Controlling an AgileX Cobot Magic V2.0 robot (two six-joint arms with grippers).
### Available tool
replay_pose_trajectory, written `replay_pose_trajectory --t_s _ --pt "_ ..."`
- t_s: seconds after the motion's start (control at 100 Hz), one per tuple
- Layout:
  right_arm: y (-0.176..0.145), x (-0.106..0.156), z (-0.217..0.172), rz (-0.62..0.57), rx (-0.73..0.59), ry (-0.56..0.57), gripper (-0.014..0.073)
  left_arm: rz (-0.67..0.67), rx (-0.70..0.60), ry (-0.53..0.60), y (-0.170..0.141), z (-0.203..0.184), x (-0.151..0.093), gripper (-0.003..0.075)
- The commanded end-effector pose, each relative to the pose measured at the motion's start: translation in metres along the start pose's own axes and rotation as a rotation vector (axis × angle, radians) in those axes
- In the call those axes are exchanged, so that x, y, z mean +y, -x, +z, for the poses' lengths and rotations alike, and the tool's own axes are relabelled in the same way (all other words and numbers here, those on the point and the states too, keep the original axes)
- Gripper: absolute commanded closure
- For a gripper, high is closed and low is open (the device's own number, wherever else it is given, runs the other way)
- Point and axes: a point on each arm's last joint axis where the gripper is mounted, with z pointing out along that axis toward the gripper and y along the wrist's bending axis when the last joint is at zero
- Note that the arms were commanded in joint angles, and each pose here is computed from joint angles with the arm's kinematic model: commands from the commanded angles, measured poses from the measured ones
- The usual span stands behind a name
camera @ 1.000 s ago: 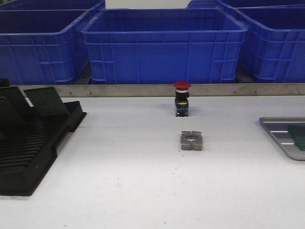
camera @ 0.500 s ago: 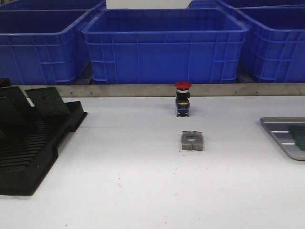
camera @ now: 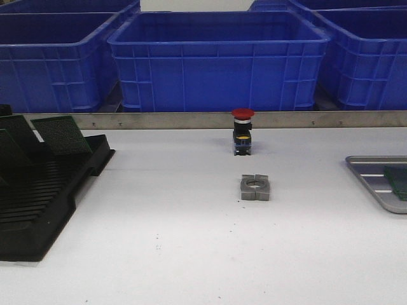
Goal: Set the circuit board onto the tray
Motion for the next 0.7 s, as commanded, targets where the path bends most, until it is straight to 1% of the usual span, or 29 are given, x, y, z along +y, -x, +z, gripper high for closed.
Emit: replay_pose_trajectory --t_s 0.0,0.69 --pt "0.0078 -0.0029 0.0011 0.014 -0.013 -0.021 0.0655 -0.015 -0.056 0.004 -0.0037 -0.0002 0.0003 0.0737" --pt "0.0078 -0.0031 0.0011 0.015 -0.013 -0.023 0.0655 -0.029 -0.073 0.001 -0.0017 -0.0005 0.0001 0.0737"
